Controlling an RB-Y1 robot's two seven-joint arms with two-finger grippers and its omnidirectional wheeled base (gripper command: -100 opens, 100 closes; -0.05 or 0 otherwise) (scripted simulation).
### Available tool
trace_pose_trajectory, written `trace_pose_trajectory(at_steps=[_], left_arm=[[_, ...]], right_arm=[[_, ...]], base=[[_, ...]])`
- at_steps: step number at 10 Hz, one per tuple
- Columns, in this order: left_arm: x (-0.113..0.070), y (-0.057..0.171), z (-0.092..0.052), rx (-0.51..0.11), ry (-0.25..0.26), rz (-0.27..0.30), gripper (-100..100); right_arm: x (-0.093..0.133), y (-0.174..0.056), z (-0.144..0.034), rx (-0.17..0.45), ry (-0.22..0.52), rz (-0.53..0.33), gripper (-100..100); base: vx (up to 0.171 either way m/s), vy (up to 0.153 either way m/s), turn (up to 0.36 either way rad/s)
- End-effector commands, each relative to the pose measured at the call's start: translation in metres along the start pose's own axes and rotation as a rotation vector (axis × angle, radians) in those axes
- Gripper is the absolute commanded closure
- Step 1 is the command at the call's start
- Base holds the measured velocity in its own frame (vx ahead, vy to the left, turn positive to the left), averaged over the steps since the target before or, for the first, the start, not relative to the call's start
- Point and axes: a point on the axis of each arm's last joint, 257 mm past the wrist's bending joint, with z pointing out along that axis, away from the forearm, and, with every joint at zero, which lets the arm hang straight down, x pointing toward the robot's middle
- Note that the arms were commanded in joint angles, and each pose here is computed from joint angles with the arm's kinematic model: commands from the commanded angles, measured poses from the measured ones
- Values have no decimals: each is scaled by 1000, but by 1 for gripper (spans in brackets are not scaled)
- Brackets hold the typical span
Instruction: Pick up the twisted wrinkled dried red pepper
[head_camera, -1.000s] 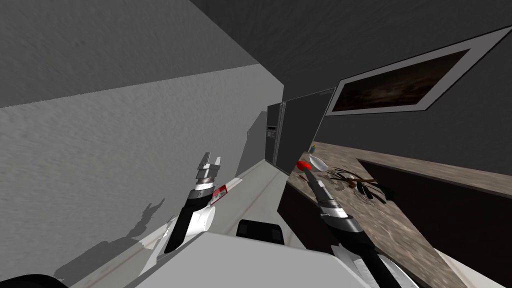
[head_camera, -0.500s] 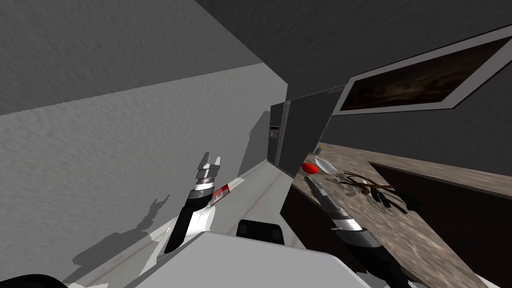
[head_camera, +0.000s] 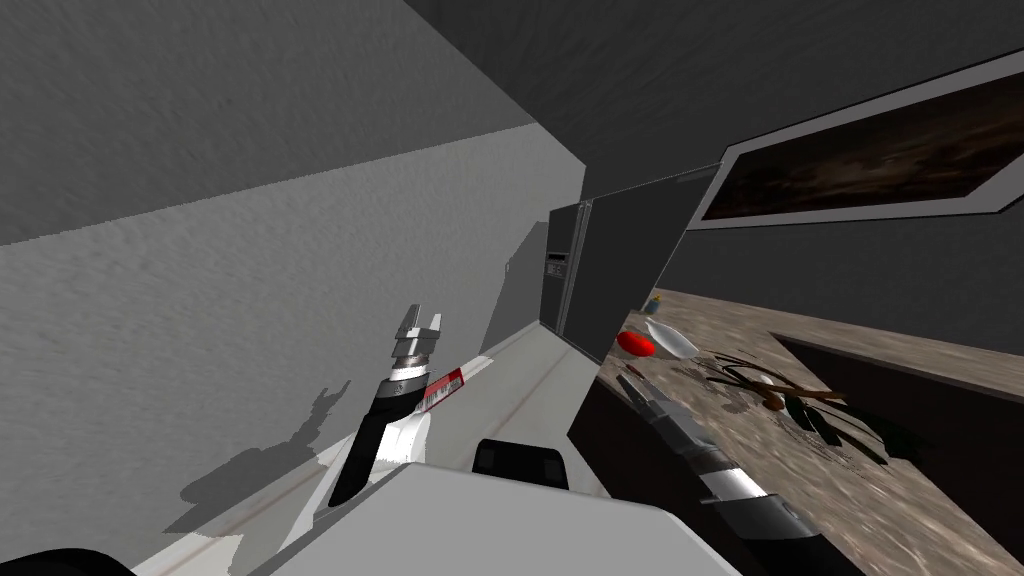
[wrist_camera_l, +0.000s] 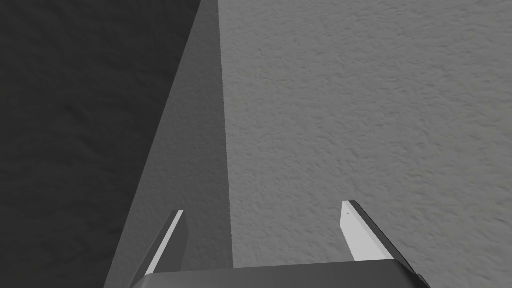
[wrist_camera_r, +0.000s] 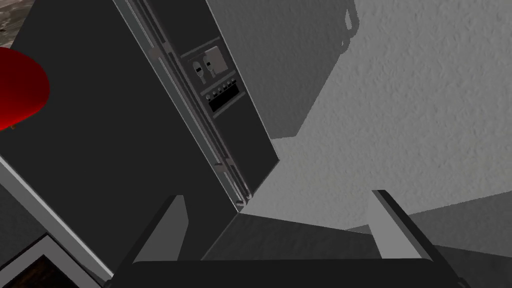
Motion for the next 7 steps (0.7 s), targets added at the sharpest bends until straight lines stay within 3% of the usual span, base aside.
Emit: trace_pose_trajectory(at_steps=[1,6,7], left_arm=[[0,0,0,0,0,0,0],[0,0,0,0,0,0,0],[0,0,0,0,0,0,0]], right_arm=[[6,-9,-9,14,38,-36,-100],[46,-77,-64,105,314,-249,-100],[46,-77,-64,101,317,-253,-100]], base=[[37,29,27],[65,27,111],[69,6,38]])
